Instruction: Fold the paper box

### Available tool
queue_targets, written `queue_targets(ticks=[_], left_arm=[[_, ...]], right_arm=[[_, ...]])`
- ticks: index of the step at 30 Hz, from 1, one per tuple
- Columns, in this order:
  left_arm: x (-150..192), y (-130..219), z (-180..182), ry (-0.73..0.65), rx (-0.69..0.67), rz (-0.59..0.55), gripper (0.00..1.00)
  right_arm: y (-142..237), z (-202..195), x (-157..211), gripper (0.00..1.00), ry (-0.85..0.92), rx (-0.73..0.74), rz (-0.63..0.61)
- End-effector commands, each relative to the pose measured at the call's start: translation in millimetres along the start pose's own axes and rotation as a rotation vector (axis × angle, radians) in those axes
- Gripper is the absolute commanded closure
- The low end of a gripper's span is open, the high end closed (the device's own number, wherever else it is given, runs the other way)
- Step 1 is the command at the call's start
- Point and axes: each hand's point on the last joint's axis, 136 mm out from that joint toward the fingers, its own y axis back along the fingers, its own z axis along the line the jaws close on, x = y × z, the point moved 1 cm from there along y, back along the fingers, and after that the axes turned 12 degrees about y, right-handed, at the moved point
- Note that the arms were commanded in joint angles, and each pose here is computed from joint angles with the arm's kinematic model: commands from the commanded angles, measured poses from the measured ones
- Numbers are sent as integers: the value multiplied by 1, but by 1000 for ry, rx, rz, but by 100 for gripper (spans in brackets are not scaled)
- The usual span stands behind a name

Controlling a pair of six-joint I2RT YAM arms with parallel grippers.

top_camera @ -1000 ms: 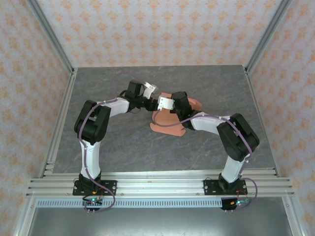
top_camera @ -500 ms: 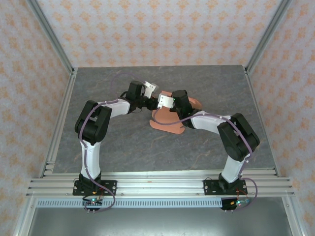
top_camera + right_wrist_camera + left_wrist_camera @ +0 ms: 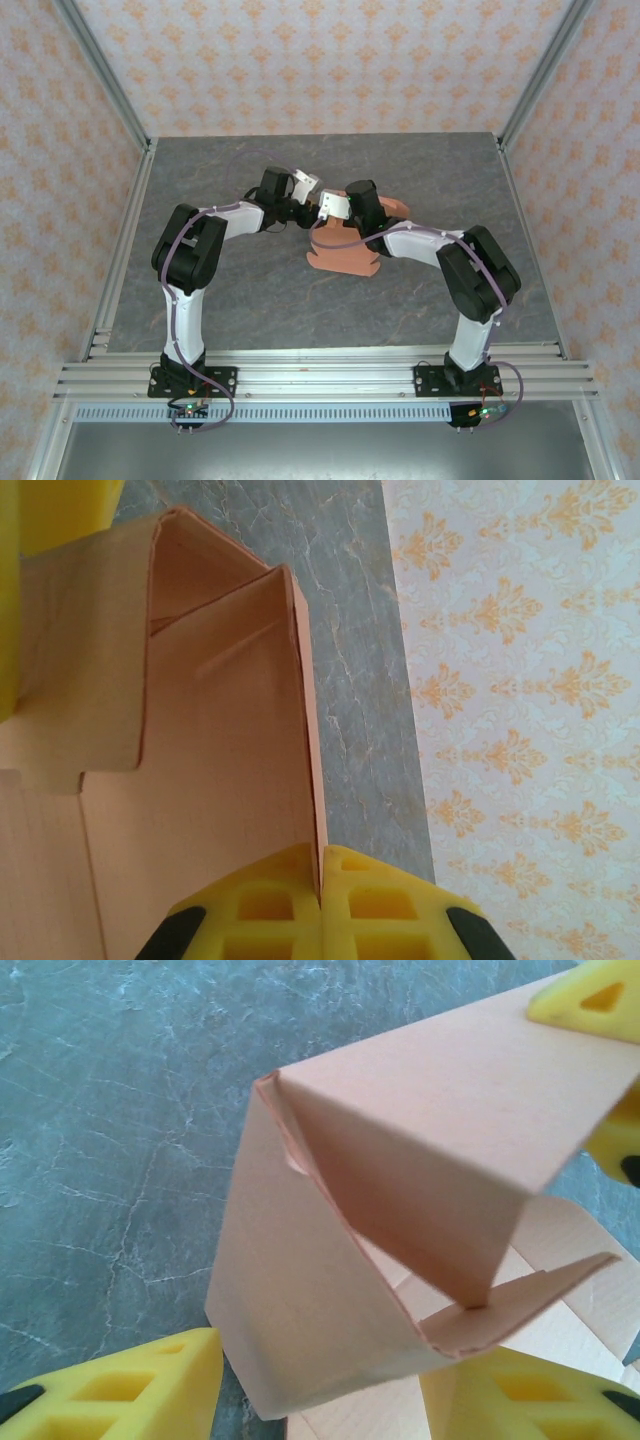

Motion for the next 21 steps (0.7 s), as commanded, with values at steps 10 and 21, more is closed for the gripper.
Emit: queue_targets(ticks=[10, 21], left_arm=[[-19, 10, -6, -35, 96, 15, 45], [-23, 4, 1, -12, 70, 16, 49]], right_arm=[[-9, 7, 4, 100, 77, 5, 23], [-4, 9, -4, 100, 150, 95, -7]])
